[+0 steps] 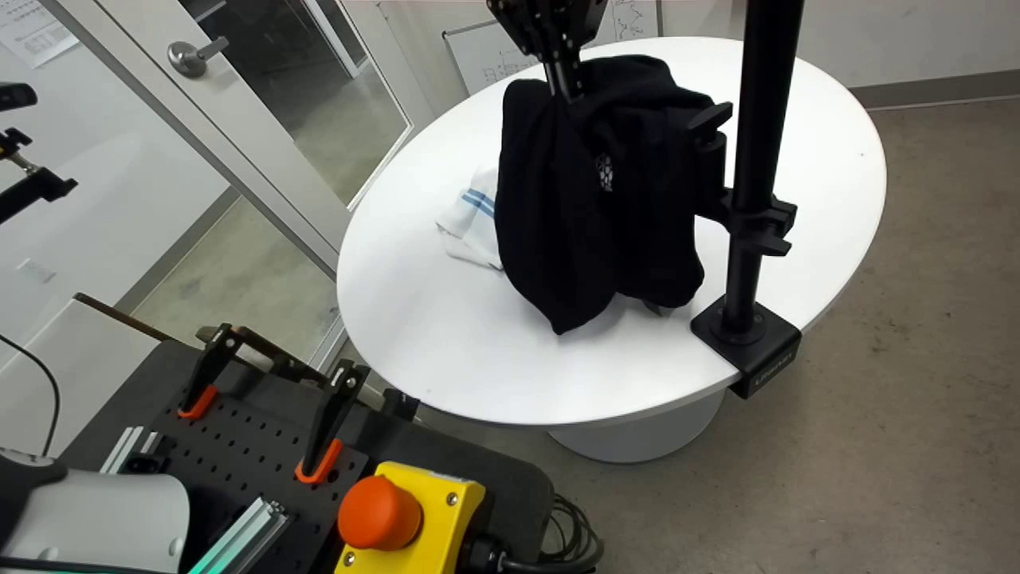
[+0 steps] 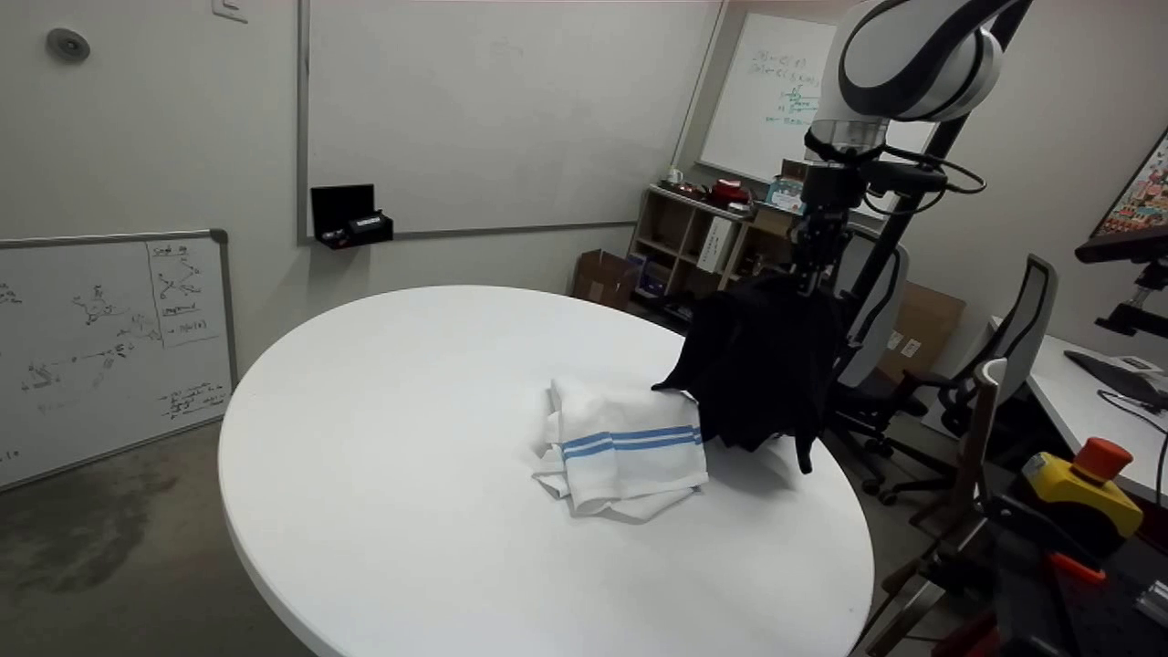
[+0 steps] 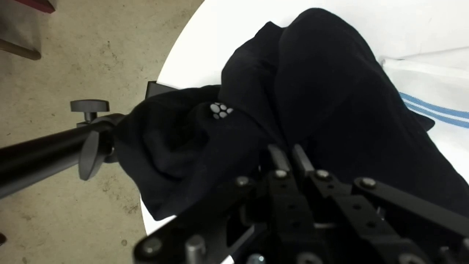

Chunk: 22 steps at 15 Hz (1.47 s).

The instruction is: Put the black clothing on the table

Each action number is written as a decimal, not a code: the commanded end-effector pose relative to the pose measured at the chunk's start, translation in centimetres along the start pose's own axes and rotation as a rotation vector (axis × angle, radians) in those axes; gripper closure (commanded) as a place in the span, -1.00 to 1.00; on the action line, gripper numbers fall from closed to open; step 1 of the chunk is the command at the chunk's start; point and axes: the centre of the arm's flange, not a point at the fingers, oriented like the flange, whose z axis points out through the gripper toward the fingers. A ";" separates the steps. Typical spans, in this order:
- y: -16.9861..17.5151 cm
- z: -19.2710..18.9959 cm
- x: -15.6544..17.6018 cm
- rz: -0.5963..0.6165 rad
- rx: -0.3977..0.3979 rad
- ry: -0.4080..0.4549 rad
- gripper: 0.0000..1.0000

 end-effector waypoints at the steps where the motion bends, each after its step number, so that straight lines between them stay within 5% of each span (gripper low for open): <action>1: 0.3 -0.7 0.2 -0.012 0.002 -0.010 0.97; 9: 1.4 -9.2 -2.2 -0.018 0.194 0.101 0.97; 22: -4.0 -27.0 -13.3 -0.445 0.422 0.355 0.97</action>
